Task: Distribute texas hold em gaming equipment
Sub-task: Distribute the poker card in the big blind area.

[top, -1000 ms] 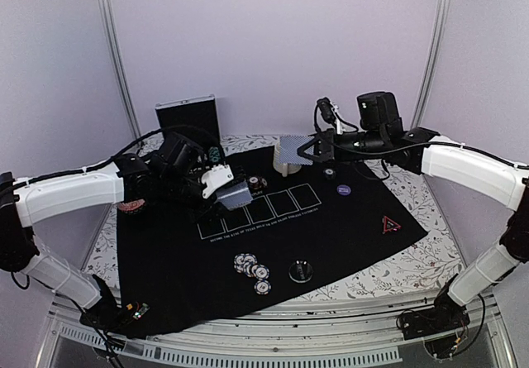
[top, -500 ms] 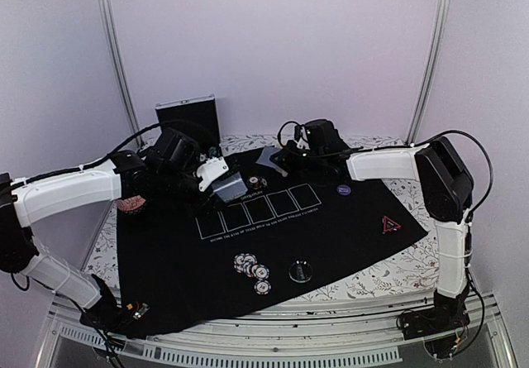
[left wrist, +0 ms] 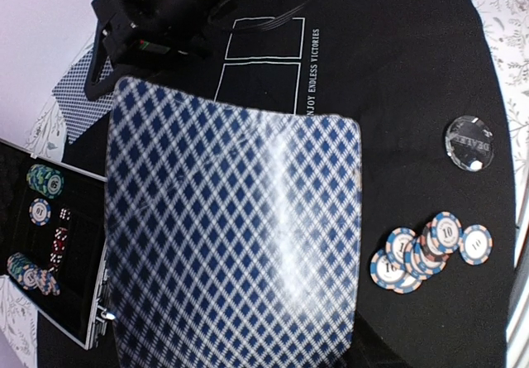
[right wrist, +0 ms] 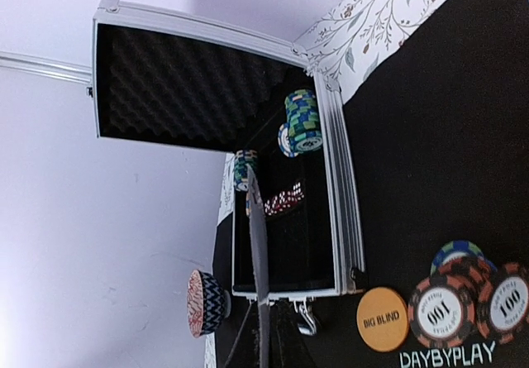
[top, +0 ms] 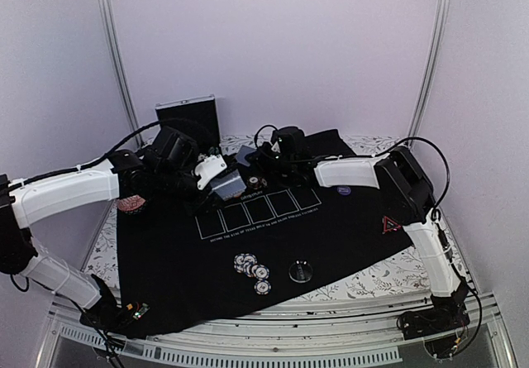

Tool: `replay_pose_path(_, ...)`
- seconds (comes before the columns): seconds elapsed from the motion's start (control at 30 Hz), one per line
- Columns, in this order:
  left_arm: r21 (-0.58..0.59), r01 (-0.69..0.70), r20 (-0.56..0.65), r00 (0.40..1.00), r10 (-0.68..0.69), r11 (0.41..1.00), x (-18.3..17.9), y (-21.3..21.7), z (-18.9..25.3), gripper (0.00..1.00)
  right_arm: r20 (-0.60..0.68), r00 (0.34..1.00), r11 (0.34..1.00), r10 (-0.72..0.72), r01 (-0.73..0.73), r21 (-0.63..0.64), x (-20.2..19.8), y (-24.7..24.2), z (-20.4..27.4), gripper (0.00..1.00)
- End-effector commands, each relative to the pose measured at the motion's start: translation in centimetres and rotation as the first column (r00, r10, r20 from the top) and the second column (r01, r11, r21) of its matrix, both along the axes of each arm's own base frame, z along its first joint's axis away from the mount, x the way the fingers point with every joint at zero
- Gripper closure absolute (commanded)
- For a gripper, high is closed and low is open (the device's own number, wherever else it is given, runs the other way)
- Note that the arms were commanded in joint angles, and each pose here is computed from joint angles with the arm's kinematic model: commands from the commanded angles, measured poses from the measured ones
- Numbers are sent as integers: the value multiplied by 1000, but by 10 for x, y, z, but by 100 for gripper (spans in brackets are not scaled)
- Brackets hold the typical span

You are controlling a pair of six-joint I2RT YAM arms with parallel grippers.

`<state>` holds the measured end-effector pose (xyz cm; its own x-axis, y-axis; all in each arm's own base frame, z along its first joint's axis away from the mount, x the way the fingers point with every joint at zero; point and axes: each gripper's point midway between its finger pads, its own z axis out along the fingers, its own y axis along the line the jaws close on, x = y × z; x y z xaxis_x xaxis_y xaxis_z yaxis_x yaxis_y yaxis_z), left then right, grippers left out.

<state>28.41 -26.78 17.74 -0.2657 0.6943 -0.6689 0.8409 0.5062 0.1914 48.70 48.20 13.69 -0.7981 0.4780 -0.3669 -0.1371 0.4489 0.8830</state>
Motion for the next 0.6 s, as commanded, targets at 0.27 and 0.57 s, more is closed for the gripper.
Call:
replay_pose_path(0.27, -53, -23, 56, 998, 26, 998, 8, 3, 27, 50, -76, 994, 995, -82, 86, 46, 45, 25, -38, 95)
replay_pose_path(0.57, -63, -23, 62, 998, 27, 998, 9, 4, 31, 50, -97, 991, 996, -88, 87, -15, 40, 18, -48, 77)
